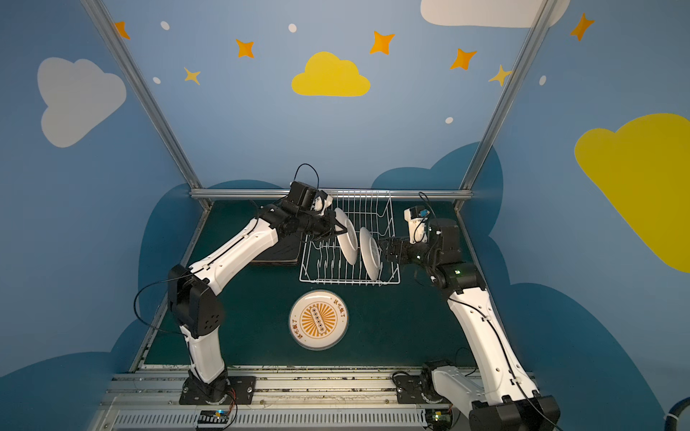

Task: Unload the plates from the dish rack
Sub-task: Pick up a plate from the dish rack.

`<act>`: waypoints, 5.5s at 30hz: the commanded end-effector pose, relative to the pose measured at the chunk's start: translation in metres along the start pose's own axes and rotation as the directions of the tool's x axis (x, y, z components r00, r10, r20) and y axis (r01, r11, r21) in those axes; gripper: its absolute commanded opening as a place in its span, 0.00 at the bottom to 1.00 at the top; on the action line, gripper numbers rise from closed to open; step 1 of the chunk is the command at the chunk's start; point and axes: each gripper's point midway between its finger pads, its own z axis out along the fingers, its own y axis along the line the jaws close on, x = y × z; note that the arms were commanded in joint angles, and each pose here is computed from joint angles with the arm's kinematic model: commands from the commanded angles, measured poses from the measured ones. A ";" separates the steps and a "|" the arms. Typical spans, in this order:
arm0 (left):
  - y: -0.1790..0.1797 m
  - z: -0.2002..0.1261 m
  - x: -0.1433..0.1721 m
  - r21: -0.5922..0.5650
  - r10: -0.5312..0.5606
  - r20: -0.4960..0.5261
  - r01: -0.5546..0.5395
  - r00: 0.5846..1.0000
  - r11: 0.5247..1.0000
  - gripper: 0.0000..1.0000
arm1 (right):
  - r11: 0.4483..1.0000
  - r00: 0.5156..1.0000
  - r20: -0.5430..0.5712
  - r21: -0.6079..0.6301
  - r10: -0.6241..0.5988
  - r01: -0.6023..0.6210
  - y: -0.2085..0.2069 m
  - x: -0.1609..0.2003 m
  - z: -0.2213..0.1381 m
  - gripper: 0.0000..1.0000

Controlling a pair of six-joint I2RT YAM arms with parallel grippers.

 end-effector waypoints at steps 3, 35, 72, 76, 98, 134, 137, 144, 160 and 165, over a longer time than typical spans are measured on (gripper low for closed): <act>-0.033 -0.034 -0.019 0.095 0.060 0.104 -0.070 0.993 0.993 0.03 | 1.000 1.000 0.027 -0.017 0.005 -0.004 0.003 -0.006 -0.002 0.92; -0.057 -0.103 0.009 -0.372 0.985 0.157 -0.920 0.072 0.126 0.03 | 0.909 0.936 -0.090 -0.224 0.341 -0.352 0.042 -0.044 0.015 0.92; -0.015 -0.037 0.030 -0.509 0.805 -0.383 -0.623 -0.453 -0.594 0.04 | 0.839 0.835 -0.241 -0.119 0.494 -0.531 0.046 -0.026 0.068 0.36; -0.012 -0.034 0.031 -0.507 0.805 -0.382 -0.626 -0.454 -0.593 0.04 | 0.832 0.827 -0.255 -0.121 0.502 -0.542 0.047 -0.025 0.072 0.24; -0.019 -0.098 0.027 -0.535 0.991 0.133 -0.843 -0.027 0.049 1.00 | 0.835 0.857 -0.093 -0.193 0.507 -0.515 0.028 -0.057 0.047 0.00; -0.033 -0.072 0.001 0.449 0.479 0.144 -0.489 0.866 0.748 0.90 | 0.892 0.971 0.048 -0.408 0.234 -0.195 0.048 -0.059 0.028 0.00; -0.035 -0.068 0.000 0.454 0.479 0.145 -0.488 0.866 0.745 0.80 | 0.890 0.970 0.031 -0.406 0.239 -0.206 0.047 -0.055 0.029 0.00; -0.037 -0.066 0.003 0.458 0.480 0.136 -0.485 0.867 0.745 0.46 | 0.884 0.972 0.015 -0.420 0.234 -0.206 0.049 -0.049 0.030 0.00; -0.027 -0.085 0.015 0.394 0.457 0.123 -0.466 0.881 0.792 0.03 | 0.903 0.975 -0.004 -0.376 0.224 -0.209 0.045 -0.039 0.026 0.41; -0.022 -0.107 0.020 0.380 0.421 0.122 -0.434 0.899 0.817 0.03 | 0.926 0.986 0.012 -0.344 0.166 -0.152 0.045 -0.039 0.017 0.79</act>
